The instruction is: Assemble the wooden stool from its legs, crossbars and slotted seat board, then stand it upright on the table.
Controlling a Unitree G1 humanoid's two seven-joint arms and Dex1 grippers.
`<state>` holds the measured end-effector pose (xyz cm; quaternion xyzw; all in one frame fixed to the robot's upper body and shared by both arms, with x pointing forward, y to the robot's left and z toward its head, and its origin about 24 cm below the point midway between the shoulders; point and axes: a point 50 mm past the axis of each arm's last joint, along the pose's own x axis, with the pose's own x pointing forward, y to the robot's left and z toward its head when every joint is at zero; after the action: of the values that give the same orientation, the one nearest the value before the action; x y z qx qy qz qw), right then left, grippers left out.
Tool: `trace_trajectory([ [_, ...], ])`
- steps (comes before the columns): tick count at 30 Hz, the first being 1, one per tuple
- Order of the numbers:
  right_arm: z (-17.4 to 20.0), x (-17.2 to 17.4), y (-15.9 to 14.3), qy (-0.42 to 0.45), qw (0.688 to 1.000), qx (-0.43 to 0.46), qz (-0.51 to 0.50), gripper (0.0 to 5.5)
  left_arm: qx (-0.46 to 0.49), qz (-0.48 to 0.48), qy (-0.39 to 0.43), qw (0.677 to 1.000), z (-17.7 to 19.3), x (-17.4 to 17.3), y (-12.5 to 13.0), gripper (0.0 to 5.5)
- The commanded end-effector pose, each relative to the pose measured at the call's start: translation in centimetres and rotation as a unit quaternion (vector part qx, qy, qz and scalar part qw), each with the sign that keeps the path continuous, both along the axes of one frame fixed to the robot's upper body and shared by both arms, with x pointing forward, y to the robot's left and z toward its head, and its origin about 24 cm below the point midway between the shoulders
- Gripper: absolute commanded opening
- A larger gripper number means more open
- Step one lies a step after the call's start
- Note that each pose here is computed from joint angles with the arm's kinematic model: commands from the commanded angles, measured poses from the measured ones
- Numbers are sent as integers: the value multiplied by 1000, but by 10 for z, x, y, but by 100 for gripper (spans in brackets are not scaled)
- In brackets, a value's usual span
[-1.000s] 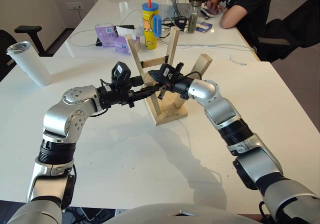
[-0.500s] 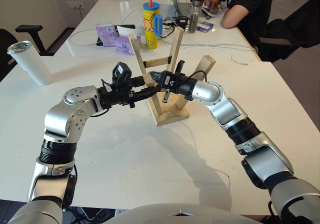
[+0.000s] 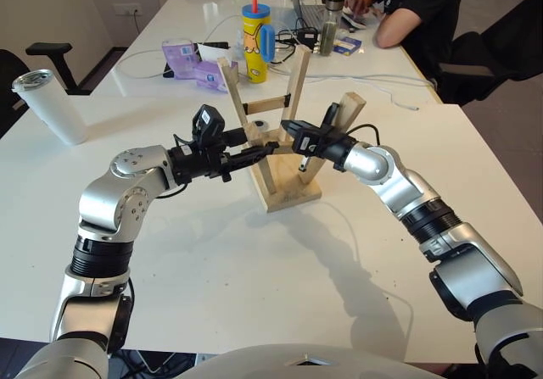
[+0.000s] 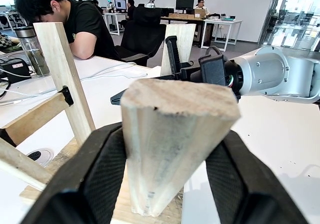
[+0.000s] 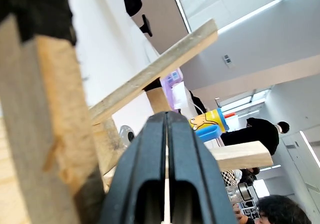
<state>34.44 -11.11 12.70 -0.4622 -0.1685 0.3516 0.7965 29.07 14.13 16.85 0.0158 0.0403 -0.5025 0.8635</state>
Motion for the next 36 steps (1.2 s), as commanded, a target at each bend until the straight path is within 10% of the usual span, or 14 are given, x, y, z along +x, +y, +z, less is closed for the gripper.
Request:
trace_trajectory([
  [1, -128, -46, -57, 301, 942, -19, -151, 0, -4, 49, -27, 998, 17, 9, 11, 226],
  [16, 63, -23, -6, 276, 906, 320, 3, 82, 8, 73, -33, 997, 10, 15, 13, 226],
  [31, 185, -10, -8, 344, 906, 52, 240, 82, 37, 36, -23, 998, -4, -3, 10, 226],
  [36, 192, 5, 20, 365, 889, -92, 261, 161, 38, 36, -29, 998, -2, -4, 7, 226],
])
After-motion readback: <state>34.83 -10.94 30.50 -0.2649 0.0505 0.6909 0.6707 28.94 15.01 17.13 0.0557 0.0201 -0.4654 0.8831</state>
